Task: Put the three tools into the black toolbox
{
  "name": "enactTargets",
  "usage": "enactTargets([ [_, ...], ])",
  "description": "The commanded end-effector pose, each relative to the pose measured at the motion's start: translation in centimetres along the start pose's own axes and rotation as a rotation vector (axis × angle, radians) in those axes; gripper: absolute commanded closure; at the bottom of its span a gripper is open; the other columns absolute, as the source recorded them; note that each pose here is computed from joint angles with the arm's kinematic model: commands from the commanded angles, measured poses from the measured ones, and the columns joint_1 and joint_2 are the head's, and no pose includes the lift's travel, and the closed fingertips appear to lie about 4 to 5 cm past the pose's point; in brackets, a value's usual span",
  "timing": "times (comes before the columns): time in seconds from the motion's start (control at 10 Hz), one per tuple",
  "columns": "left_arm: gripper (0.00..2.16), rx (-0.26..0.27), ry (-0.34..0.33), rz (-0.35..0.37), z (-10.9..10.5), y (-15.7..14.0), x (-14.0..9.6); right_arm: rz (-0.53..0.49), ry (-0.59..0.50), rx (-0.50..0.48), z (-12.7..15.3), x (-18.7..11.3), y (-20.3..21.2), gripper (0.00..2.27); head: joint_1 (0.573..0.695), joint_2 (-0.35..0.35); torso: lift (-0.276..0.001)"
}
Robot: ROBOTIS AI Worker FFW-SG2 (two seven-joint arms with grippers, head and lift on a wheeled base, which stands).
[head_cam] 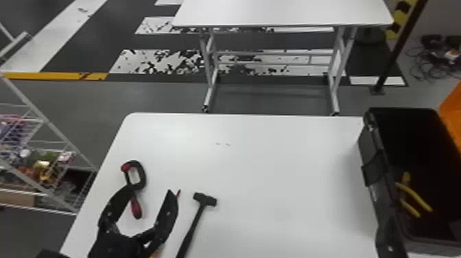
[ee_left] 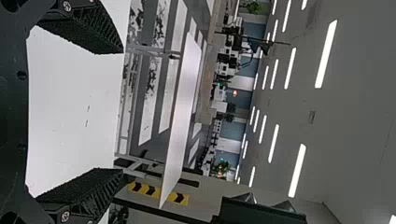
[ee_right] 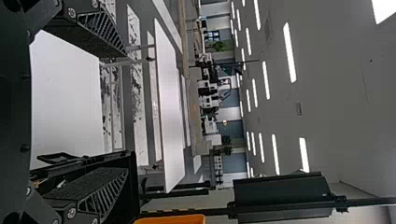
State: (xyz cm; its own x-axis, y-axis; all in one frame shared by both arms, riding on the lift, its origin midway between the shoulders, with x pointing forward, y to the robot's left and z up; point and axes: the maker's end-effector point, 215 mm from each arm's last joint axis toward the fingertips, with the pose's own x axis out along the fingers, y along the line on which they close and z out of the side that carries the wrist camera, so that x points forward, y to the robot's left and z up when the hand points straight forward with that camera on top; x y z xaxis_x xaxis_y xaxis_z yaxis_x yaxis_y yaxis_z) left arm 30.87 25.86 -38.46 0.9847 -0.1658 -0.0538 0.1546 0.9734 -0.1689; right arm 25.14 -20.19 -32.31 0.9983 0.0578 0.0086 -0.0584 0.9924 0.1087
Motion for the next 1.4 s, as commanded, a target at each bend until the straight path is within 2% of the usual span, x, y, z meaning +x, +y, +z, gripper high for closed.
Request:
enactTargets([
  [0.0, 0.1, 0.0, 0.001, 0.006, -0.1, 0.2, 0.0, -0.001, 0.0, 0.0, 0.0, 0.0, 0.0, 0.13, 0.695, 0.122, -0.051],
  [0.9, 0.09, -0.003, 0.009, 0.01, -0.4, 0.3, 0.1, 0.001, -0.001, 0.0, 0.1, 0.0, 0.0, 0.13, 0.695, 0.127, -0.051],
  [1.0, 0.09, -0.004, 0.015, 0.011, -0.6, 0.4, 0.0, 0.001, -0.001, 0.0, 0.1, 0.0, 0.0, 0.13, 0.695, 0.127, -0.051],
  [1.3, 0.09, -0.009, 0.07, 0.017, -3.1, 1.2, 0.1, 0.001, 0.002, -0.001, -0.1, 0.0, 0.0, 0.13, 0.695, 0.126, -0.051],
])
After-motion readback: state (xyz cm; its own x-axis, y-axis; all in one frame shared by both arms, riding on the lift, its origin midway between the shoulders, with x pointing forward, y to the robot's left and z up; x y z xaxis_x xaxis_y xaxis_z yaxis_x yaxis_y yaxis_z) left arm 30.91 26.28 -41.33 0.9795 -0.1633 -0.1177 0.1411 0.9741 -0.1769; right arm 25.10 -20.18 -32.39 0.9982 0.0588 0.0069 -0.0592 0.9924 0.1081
